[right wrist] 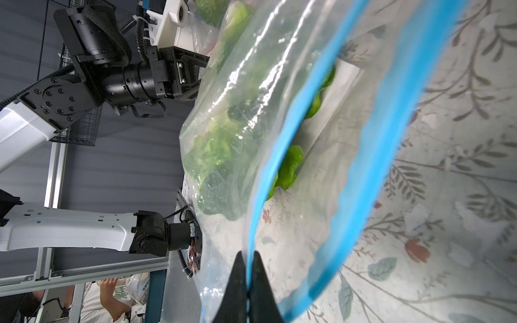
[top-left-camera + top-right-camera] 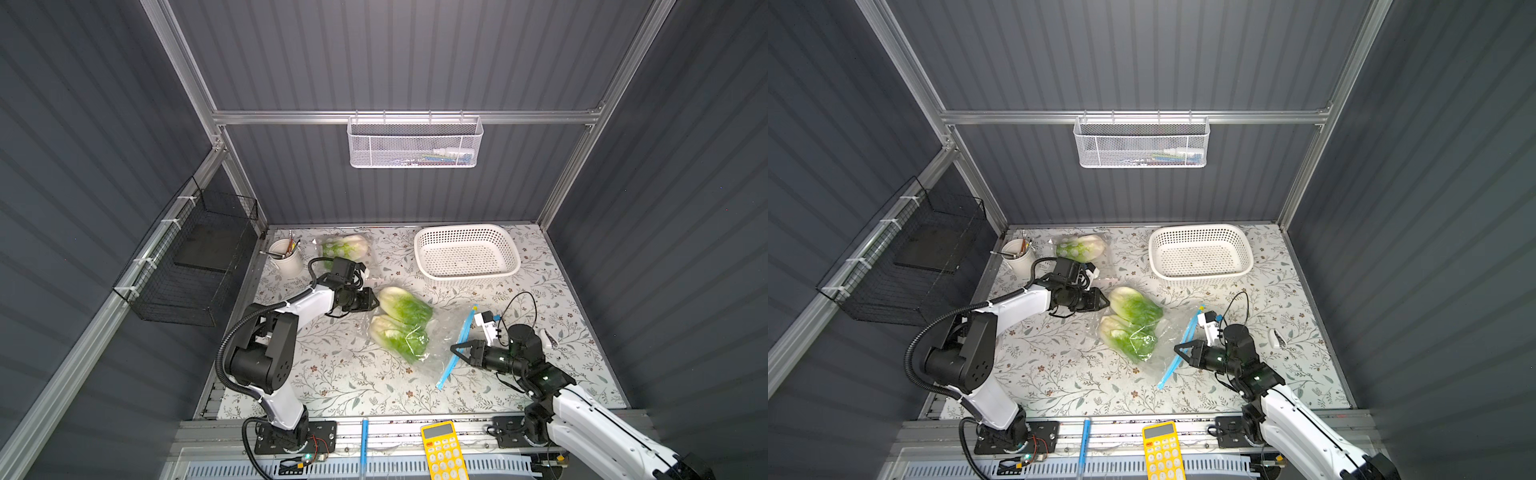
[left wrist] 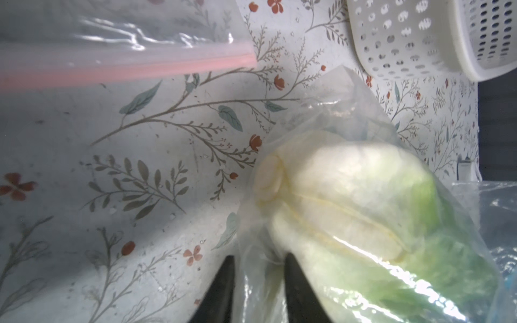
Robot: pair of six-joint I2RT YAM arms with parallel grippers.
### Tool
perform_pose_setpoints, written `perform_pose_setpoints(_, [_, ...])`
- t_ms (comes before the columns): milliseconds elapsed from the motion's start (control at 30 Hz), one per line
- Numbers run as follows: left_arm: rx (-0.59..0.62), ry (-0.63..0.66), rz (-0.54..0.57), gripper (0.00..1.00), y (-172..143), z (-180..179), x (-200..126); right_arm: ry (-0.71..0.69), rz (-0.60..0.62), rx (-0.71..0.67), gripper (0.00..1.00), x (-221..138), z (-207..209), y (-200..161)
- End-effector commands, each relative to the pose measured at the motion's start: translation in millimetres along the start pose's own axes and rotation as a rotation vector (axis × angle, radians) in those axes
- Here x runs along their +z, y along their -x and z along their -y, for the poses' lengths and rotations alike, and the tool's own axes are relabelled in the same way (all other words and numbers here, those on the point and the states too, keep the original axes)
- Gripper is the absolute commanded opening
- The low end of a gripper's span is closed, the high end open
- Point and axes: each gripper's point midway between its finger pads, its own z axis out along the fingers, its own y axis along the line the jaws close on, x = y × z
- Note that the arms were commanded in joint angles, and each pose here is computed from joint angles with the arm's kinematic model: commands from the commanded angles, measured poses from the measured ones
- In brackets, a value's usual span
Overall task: Open the zip-top bag and take out the chinese cabbages
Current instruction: Adjust the zipper food storage bag at the center of the board.
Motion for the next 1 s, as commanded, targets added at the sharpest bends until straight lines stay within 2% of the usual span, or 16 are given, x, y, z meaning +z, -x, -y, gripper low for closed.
perform_pose_setpoints(0, [-0.028,-0.01,-0.069,0.07,-15.2,-3.7,7.5,-0.025,0.01,-0.004,0.05,-1.0,4.9,0.9])
perform_pose_setpoints(33, [-0.029,-0.011,-0.067,0.01,-14.3,-3.1,6.9,-0.027,0.011,-0.003,0.05,-1.1,5.1,1.0])
perform_pose_setpoints(67, [-0.027,-0.006,-0.062,0.0,-13.3,-3.2,5.6,-0.03,0.013,-0.002,0.05,-1.3,5.3,1.4])
perform_pose_setpoints(233, [-0.012,0.012,-0.021,0.0,-5.1,0.1,-6.2,-0.049,0.009,0.002,0.07,-2.0,7.2,1.6])
perform_pose_setpoints(367, [0.018,0.021,0.036,0.0,5.6,8.0,-24.1,-0.064,0.017,-0.008,0.0,-2.9,4.9,6.4])
perform_pose_setpoints(500, [0.023,0.083,0.094,0.0,15.3,5.9,-45.3,-0.096,0.044,-0.003,0.0,-1.8,6.7,16.0])
perform_pose_setpoints(967, [0.084,-0.032,0.232,0.0,30.8,43.6,-109.2,-0.105,0.079,-0.054,0.0,18.2,-3.7,53.3])
